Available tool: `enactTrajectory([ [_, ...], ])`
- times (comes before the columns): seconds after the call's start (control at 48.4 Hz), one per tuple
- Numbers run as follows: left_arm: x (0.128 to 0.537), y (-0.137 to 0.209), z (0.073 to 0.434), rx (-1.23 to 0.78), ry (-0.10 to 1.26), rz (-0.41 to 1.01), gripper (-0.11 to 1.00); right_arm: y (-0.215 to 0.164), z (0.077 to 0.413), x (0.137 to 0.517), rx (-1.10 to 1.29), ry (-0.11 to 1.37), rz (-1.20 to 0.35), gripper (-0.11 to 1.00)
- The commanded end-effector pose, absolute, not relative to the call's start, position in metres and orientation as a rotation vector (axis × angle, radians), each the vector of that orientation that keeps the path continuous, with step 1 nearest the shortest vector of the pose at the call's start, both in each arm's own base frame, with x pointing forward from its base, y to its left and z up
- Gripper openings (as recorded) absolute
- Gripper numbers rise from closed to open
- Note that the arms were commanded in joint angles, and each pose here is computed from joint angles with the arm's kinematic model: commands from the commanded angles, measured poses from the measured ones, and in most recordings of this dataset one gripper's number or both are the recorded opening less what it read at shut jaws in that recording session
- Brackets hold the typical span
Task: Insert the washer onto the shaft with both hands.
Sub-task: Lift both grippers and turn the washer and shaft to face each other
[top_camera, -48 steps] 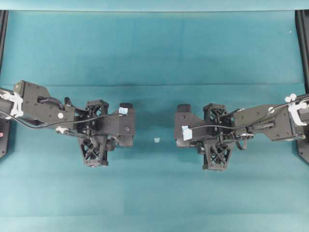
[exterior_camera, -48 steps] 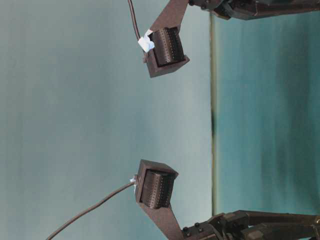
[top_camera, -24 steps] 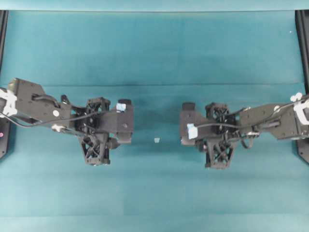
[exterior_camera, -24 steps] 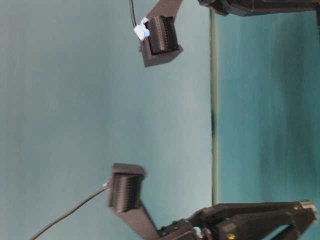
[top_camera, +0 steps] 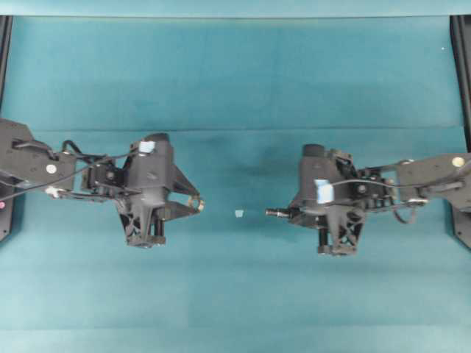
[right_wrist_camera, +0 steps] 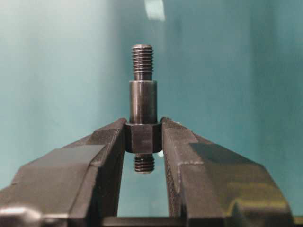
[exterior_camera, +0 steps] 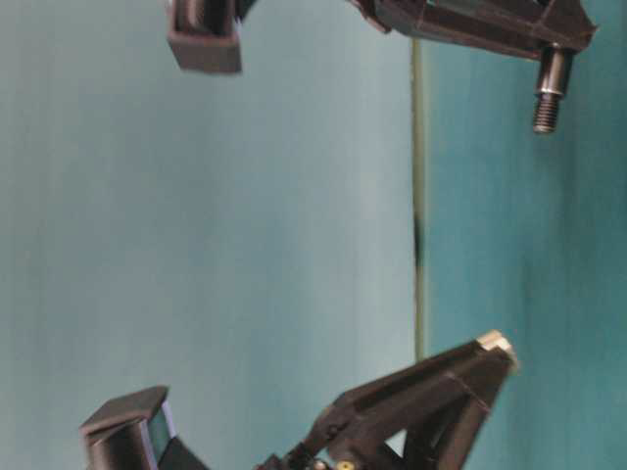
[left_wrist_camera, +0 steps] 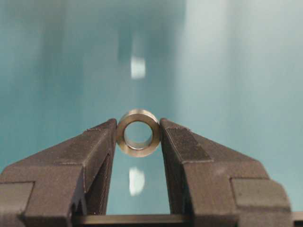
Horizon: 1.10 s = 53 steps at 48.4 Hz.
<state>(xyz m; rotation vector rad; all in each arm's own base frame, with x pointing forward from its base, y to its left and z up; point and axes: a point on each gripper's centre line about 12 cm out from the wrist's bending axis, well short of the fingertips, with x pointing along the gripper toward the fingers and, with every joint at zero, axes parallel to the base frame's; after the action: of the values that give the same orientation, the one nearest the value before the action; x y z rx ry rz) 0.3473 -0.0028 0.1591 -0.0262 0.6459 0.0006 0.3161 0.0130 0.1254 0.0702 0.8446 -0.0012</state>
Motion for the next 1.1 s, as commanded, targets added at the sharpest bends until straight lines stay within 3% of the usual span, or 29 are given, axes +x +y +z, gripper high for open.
enactTrajectory([
  [0.0,0.351,-0.004,0.173,-0.028,0.560,-0.003,0.35,0.016,0.137,0.316,0.090,0.764,0.004,0.00],
  [1.075,0.372,-0.014,0.171,-0.031,0.461,-0.033,0.35,0.023,0.125,0.315,0.101,0.675,0.027,0.00],
])
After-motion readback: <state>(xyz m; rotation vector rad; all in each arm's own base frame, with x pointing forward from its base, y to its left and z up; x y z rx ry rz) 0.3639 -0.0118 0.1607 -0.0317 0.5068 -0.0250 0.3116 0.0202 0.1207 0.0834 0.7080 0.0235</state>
